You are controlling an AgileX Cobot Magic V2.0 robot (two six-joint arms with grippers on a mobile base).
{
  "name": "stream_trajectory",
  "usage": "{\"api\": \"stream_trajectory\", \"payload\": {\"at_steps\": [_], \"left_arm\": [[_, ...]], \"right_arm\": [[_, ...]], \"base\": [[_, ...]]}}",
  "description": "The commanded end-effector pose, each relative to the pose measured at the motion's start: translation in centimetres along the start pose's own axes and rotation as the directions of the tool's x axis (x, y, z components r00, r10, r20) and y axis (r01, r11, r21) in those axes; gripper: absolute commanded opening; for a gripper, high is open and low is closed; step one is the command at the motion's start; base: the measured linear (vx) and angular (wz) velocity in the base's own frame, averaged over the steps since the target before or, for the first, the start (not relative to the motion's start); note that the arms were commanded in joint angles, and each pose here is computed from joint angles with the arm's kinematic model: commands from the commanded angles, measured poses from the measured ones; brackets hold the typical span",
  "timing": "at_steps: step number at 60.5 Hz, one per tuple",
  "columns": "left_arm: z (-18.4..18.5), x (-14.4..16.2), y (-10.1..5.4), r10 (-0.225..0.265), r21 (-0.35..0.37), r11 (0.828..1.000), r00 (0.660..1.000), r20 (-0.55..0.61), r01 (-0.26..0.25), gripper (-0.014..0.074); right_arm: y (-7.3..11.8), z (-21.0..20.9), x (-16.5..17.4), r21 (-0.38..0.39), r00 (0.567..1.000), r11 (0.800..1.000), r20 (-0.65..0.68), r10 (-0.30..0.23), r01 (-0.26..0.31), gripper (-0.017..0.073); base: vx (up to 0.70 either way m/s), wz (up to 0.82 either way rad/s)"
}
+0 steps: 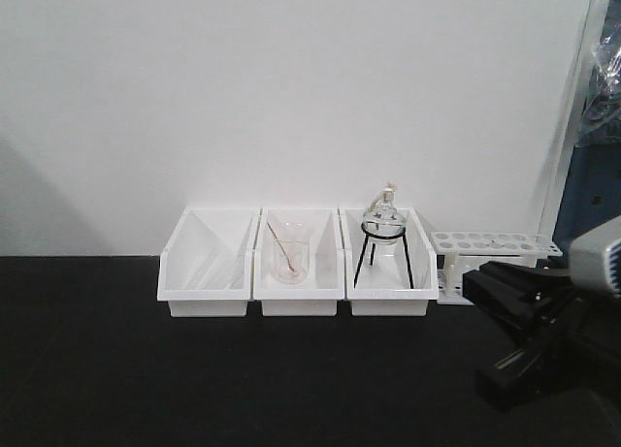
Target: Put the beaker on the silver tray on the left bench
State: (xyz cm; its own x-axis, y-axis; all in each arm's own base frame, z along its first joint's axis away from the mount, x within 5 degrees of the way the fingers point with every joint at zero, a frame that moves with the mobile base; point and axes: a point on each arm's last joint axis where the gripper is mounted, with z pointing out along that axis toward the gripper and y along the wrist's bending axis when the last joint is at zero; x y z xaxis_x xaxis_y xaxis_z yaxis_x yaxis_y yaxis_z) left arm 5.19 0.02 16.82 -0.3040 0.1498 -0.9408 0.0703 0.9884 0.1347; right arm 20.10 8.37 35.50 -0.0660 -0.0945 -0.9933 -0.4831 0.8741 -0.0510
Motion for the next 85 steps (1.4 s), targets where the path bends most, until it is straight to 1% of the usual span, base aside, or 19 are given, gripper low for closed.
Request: {"api": "stream_trajectory", "payload": {"at_steps": [1,25,27,35,40,45,48,49,50,51,52,53,54,56,61,67,72,77,85], "left_arm": [[0.2,-0.2,-0.1,0.001,0.002,1.000,0.998,0.070,-0.001,0.0001],[0.2,-0.2,-0.1,0.001,0.002,1.000,0.998,0.070,-0.001,0.0001],[0.2,-0.2,-0.1,0.001,0.002,1.000,0.998,0.070,-0.001,0.0001],[0.2,-0.2,-0.1,0.001,0.002,1.000,0.998,0.070,-0.001,0.0001],[0.2,-0.2,-0.1,0.001,0.002,1.000,0.998,0.070,-0.001,0.0001],[0.2,-0.2,-0.1,0.001,0.002,1.000,0.998,0.070,-0.001,0.0001],[0.2,-0.2,-0.1,0.001,0.002,1.000,0.998,0.070,-0.001,0.0001],[0.2,-0.2,-0.1,0.001,0.002,1.000,0.998,0.070,-0.001,0.0001],[0.2,-0.2,-0.1,0.001,0.002,1.000,0.998,0.070,-0.001,0.0001],[0.2,-0.2,-0.1,0.001,0.002,1.000,0.998,0.070,-0.001,0.0001],[0.2,-0.2,-0.1,0.001,0.002,1.000,0.998,0.070,-0.001,0.0001],[0.2,-0.2,-0.1,0.001,0.002,1.000,0.998,0.070,-0.001,0.0001],[0.2,-0.2,-0.1,0.001,0.002,1.000,0.998,0.070,-0.001,0.0001],[0.2,-0.2,-0.1,0.001,0.002,1.000,0.998,0.070,-0.001,0.0001],[0.2,-0.2,-0.1,0.001,0.002,1.000,0.998,0.070,-0.001,0.0001],[0.2,-0.2,-0.1,0.001,0.002,1.000,0.998,0.070,-0.001,0.0001],[0.2,-0.2,-0.1,0.001,0.002,1.000,0.998,0.070,-0.001,0.0001],[0.2,-0.2,-0.1,0.001,0.002,1.000,0.998,0.070,-0.001,0.0001],[0.2,-0.2,-0.1,0.001,0.002,1.000,0.998,0.070,-0.001,0.0001]], "right_arm": [[0.2,-1.6,-1.9,-0.002,0.996,0.999,0.080,-0.034,0.034,-0.0014],[0.4,-2.7,-2.7,0.000,0.991,0.999,0.122,-0.051,0.051,-0.0014],[0.4,-2.6,-2.6,-0.001,0.992,0.999,0.119,-0.038,0.038,-0.0014],[-0.2,-2.0,-2.5,0.038,0.986,0.993,0.131,0.105,-0.110,-0.0014],[-0.9,-1.7,-2.2,0.106,0.982,0.983,0.126,0.139,-0.153,-0.0014],[-1.4,-1.8,-1.6,0.170,0.990,0.977,0.067,0.122,-0.132,-0.0014],[-1.4,-2.0,-1.4,0.181,0.996,0.979,0.029,0.090,-0.094,-0.0014],[-1.4,-2.1,-1.4,0.180,0.995,0.978,0.023,0.099,-0.101,-0.0014],[-1.4,-2.3,-1.3,0.181,0.998,0.982,0.005,0.059,-0.059,-0.0014],[-1.3,-2.4,-1.1,0.178,0.999,0.983,0.002,0.054,-0.054,-0.0014],[-1.3,-2.5,-1.0,0.176,1.000,0.984,-0.005,0.013,-0.012,-0.0014],[-1.2,-2.8,-0.7,0.175,1.000,0.984,-0.002,0.008,-0.008,-0.0014],[-1.1,-3.1,-0.5,0.176,1.000,0.984,0.000,-0.021,0.021,-0.0014],[-1.0,-3.9,0.1,0.184,0.999,0.983,0.021,-0.036,0.031,-0.0014],[-0.6,-6.1,2.2,0.211,0.994,0.977,0.107,-0.036,0.013,-0.0014],[-0.7,-8.6,6.3,0.266,0.985,0.962,0.172,0.017,-0.063,-0.0014],[-0.9,-10.6,10.0,0.333,0.978,0.929,0.185,0.101,-0.159,-0.0014],[-0.7,-12.1,12.8,0.385,0.976,0.904,0.180,0.123,-0.185,-0.0014],[-0.2,-13.8,16.3,0.451,0.971,0.860,0.145,0.192,-0.237,-0.0014]], "base": [[0.00,0.00],[0.00,0.00],[0.00,0.00],[0.00,0.00],[0.00,0.00],[0.00,0.00],[0.00,0.00],[0.00,0.00],[0.00,0.00],[0.00,0.00],[0.00,0.00],[0.00,0.00],[0.00,0.00],[0.00,0.00],[0.00,0.00],[0.00,0.00],[0.00,0.00],[0.00,0.00],[0.00,0.00]]}}
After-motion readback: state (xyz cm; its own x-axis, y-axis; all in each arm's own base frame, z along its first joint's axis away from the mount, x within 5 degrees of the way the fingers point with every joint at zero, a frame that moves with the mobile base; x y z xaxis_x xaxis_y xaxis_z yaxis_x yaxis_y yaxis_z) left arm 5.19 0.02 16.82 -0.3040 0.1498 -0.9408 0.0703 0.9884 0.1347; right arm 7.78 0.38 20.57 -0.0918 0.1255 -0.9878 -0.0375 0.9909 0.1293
